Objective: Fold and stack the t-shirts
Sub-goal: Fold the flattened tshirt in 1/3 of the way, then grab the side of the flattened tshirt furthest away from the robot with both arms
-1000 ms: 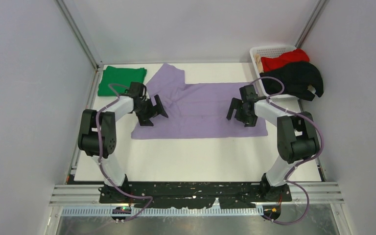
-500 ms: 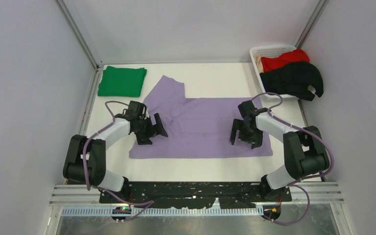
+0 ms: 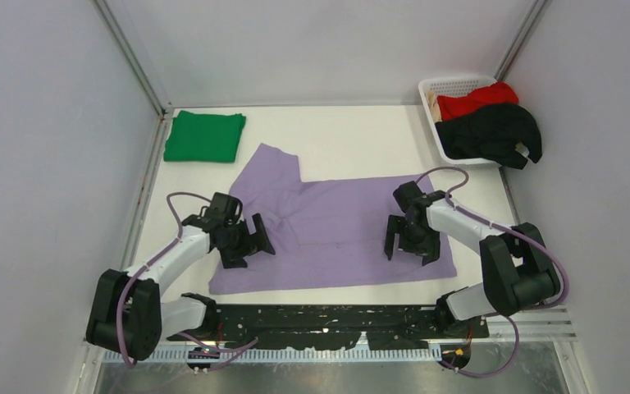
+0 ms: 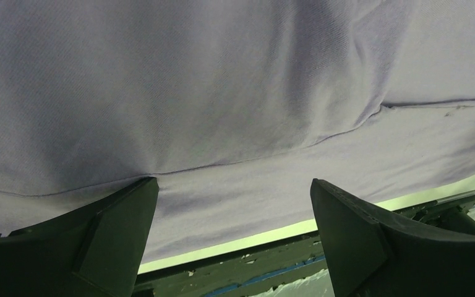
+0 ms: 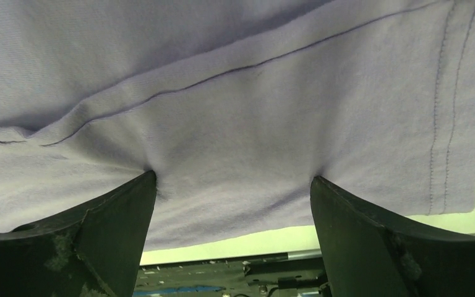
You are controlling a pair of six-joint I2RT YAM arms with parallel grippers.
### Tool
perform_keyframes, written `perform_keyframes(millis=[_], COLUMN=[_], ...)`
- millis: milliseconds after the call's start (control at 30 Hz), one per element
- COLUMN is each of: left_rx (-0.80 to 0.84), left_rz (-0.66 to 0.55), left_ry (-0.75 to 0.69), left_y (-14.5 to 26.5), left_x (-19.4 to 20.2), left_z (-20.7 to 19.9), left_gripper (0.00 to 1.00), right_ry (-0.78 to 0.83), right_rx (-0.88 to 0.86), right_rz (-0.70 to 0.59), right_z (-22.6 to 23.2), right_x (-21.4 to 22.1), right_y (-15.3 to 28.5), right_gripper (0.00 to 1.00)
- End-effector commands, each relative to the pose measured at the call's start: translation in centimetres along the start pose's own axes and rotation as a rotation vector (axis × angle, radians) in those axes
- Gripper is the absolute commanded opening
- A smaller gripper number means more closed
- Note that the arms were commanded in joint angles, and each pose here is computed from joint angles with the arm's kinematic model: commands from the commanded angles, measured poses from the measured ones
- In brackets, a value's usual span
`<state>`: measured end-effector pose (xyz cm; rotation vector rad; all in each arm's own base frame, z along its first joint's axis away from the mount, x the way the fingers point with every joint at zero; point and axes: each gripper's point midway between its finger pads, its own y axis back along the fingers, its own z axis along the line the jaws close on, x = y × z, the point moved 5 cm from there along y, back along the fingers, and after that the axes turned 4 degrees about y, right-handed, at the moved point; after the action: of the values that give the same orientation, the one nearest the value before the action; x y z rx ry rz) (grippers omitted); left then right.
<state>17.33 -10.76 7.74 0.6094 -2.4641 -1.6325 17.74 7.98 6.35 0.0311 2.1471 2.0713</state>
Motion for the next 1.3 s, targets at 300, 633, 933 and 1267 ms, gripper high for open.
perform_keyframes(millis=[300,633,933,1267], left_rx=[-0.127,-0.102,0.014,0.078], left_rz=[0.048,0.030,-0.083,-0.373], left_ry=[0.031,0.039,0.008,-0.085], left_y=[0.2,0.7,3.2,8.6], left_x=[3.2,3.5,1.1,-10.8], left_z=[3.0,2.9,-0.4,-9.4], left_gripper=[0.99,1.00,1.00,1.00], right_ry=[0.086,0.099,0.101,0.097], right_rx=[0.032,0.069,-0.132,-0.261], right_rz=[0.186,0.105,-0.183,-0.469], right_z=[-0.8,-0.9,2.4,3.8], right_x=[5.0,3.3,-1.8,-6.7], right_y=[0.8,1.5,5.1,10.3], right_gripper=[0.96,0.95,0.96,0.96])
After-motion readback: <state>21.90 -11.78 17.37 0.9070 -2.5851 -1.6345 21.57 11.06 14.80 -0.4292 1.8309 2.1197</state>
